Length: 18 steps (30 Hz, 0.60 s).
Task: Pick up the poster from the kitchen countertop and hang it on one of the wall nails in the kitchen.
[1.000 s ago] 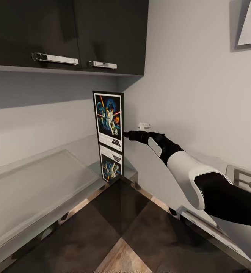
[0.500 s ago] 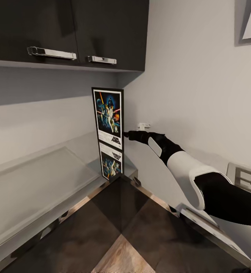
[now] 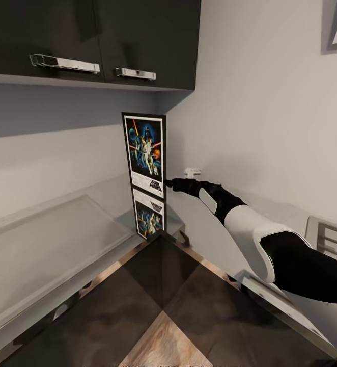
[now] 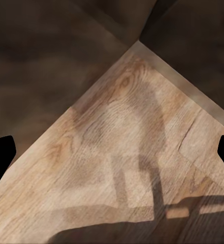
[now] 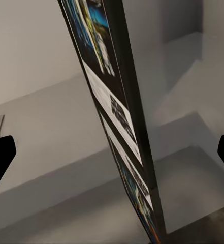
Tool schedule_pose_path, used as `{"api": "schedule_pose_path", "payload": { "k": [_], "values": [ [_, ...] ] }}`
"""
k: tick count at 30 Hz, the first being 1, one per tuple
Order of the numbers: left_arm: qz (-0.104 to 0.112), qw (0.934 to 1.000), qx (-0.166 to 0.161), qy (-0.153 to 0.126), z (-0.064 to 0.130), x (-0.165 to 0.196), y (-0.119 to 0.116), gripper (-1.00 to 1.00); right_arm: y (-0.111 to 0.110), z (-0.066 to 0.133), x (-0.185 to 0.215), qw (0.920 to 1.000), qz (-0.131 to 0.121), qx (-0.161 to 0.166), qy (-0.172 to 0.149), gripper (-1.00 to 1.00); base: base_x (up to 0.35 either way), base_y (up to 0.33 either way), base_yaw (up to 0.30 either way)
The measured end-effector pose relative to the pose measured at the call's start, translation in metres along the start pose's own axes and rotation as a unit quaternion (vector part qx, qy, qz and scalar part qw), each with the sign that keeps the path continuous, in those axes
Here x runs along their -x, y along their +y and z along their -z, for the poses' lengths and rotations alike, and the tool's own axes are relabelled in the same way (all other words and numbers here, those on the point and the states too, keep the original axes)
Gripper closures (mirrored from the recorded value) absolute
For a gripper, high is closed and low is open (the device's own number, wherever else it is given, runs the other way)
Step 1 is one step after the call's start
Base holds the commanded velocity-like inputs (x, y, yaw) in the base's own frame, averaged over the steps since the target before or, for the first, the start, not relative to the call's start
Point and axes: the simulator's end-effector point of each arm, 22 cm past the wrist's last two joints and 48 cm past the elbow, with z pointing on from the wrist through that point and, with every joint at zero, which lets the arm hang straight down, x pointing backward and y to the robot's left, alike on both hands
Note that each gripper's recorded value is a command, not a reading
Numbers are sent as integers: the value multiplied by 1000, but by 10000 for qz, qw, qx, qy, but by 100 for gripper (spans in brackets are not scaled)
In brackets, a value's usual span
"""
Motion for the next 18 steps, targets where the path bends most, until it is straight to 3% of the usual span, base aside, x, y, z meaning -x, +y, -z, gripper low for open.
{"api": "schedule_pose_path", "payload": {
  "k": [9,18],
  "values": [
    [5,10000,-4,28,0,-2,0,-100,-1,-1,-3,10000,-8,-1,14,-100,38,0,0],
    [10,9990,-448,47,1,-4,-19,-100,-1,-1,-3,10000,-10,0,13,-100,2,0,0]
  ]
}}
